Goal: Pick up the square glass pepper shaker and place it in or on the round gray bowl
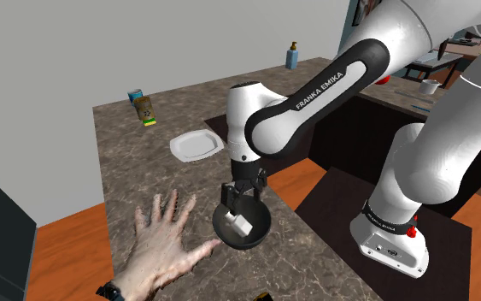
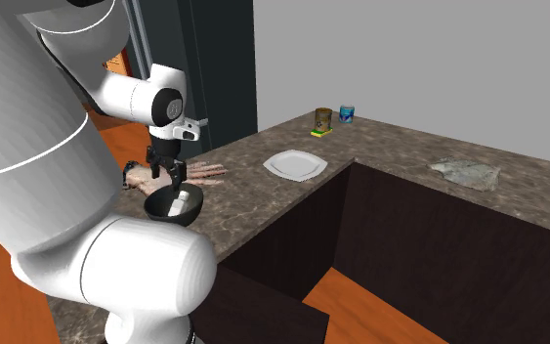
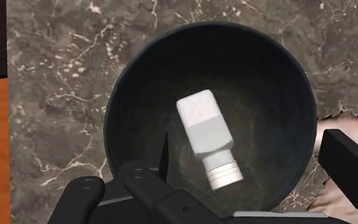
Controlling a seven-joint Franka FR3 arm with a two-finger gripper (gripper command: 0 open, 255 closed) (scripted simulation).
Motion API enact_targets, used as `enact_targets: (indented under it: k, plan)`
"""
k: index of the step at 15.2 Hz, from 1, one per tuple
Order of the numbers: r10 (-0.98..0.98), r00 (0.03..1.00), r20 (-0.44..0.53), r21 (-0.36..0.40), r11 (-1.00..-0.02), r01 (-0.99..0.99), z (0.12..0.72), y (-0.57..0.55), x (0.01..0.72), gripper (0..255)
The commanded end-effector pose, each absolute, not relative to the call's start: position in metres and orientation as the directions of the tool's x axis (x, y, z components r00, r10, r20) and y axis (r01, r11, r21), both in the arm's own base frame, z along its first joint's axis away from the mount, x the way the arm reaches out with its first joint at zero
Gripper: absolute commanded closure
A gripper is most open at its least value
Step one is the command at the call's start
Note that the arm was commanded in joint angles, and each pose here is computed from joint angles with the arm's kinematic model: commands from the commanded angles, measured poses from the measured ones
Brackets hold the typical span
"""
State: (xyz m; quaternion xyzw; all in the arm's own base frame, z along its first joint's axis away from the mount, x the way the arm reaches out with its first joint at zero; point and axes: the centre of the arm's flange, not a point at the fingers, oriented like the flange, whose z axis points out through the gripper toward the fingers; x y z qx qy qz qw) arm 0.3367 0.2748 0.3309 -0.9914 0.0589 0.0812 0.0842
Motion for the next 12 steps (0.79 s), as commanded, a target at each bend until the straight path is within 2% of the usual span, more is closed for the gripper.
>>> enact_targets:
  k: [1, 4, 12]
  plan:
    - [-0.103, 0.98, -0.171, -0.158, -0.979, -0.131, 0.344, 0.272, 0.339, 0]
    - [-0.103, 0.98, -0.171, -0.158, -0.979, -0.131, 0.38, 0.266, 0.344, 0]
    - [-0.103, 0.98, -0.171, -0.158, -0.979, -0.131, 0.38, 0.266, 0.344, 0]
